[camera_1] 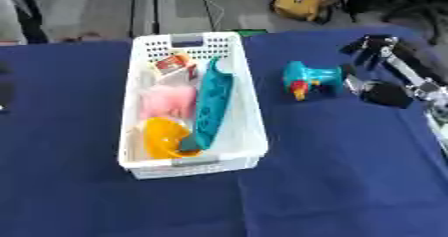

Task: Pick up objects on the table and place them in the box.

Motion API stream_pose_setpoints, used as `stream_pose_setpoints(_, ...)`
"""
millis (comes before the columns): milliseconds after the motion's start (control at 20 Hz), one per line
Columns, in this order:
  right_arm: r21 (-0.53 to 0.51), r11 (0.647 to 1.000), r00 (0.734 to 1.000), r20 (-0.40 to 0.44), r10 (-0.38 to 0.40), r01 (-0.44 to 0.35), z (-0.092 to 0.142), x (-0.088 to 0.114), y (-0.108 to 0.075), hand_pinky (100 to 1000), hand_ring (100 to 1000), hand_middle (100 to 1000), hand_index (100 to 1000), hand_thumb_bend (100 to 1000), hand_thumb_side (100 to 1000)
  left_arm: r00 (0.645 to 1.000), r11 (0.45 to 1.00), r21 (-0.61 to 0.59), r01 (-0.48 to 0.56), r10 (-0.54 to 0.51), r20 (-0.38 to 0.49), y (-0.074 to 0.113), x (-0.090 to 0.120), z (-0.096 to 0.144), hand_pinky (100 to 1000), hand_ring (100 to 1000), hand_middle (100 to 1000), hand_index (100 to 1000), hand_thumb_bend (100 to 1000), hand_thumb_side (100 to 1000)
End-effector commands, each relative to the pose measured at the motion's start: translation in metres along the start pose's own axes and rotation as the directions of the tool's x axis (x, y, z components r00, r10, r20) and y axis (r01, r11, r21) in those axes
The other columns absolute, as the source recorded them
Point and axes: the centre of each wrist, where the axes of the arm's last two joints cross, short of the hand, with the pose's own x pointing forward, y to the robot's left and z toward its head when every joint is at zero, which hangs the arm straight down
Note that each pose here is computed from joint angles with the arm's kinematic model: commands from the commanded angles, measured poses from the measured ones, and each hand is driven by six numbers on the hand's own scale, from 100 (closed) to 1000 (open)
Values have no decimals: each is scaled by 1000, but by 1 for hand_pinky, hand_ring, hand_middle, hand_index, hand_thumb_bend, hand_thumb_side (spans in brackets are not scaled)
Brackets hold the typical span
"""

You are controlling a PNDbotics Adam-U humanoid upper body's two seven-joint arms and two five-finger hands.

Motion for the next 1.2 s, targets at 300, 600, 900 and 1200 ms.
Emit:
stream_pose_setpoints(300,-18,999,999,7,52,-52,-1,-2,-21,505,607,697,799,126,562,1000,1000,8,11,-11,23,5,5,-4,479,688,755,829,599,843)
stream_pose_setpoints(600,-17,999,999,5,52,-52,0,-3,-21,507,608,698,799,132,559,1000,1000,7,11,-11,25,5,6,-4,479,689,754,822,599,842)
stream_pose_setpoints(900,-1,997,997,-16,72,-72,-2,-9,-27,520,619,705,804,237,515,1000,1000,4,11,-12,26,5,6,-4,479,689,756,827,596,842)
stream_pose_setpoints(1200,60,992,987,-107,116,-110,-11,-44,-36,555,666,718,807,317,470,1000,1000,-10,8,-8,28,3,6,-3,478,690,757,828,594,844)
